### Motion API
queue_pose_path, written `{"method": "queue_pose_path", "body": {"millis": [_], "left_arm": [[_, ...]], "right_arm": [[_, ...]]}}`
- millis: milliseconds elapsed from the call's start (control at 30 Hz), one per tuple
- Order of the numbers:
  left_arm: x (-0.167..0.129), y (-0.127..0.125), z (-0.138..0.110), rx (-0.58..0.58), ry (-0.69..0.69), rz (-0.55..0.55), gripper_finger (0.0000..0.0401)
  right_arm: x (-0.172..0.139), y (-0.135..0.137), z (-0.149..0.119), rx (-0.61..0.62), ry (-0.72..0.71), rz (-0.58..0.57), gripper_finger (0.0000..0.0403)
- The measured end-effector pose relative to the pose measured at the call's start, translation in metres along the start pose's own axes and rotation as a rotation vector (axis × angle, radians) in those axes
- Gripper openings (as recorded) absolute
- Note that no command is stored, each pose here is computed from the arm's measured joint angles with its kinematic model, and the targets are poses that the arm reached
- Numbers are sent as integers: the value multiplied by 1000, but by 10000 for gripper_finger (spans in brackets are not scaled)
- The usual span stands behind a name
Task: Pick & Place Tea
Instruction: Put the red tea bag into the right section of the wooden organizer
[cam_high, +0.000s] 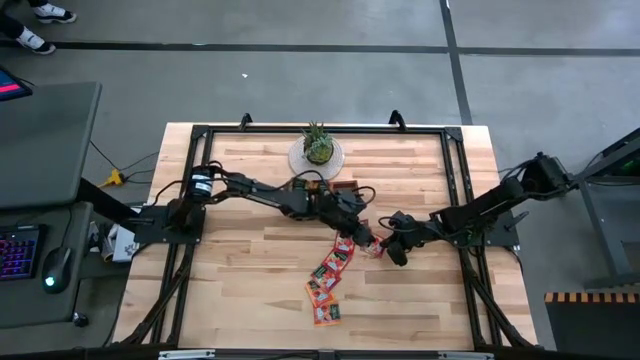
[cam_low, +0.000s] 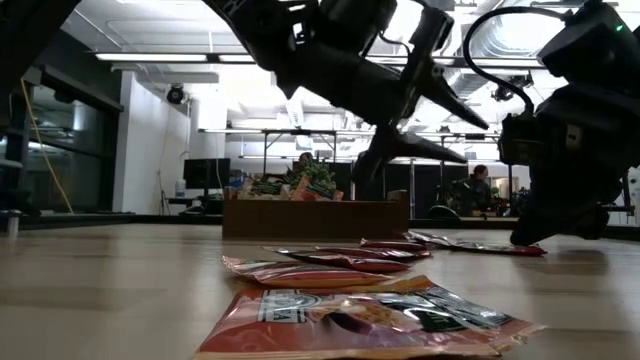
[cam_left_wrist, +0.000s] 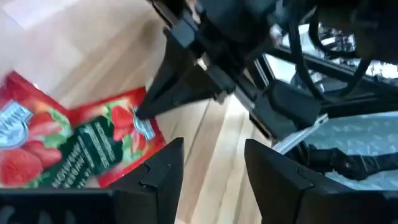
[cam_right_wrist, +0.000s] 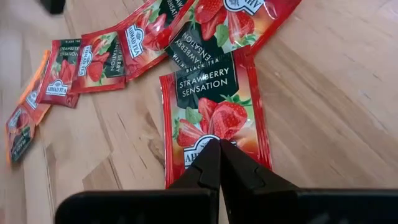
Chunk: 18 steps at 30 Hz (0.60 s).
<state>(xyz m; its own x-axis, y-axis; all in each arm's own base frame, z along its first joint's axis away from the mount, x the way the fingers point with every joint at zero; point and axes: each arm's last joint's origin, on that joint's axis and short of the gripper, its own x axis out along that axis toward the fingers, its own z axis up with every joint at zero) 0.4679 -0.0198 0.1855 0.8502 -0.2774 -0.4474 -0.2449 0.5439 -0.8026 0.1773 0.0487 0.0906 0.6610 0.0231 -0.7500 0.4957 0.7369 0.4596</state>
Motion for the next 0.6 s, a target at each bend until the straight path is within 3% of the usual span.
{"method": "queue_pose_path", "body": {"millis": [267, 600], "left_arm": [[4, -2, -14, -11, 46, 33, 168], [21, 14, -30, -89, 78, 89, 168]], "right_arm": [[0, 0, 0, 0, -2, -1, 0], [0, 0, 0, 9, -11, 10, 0]]}}
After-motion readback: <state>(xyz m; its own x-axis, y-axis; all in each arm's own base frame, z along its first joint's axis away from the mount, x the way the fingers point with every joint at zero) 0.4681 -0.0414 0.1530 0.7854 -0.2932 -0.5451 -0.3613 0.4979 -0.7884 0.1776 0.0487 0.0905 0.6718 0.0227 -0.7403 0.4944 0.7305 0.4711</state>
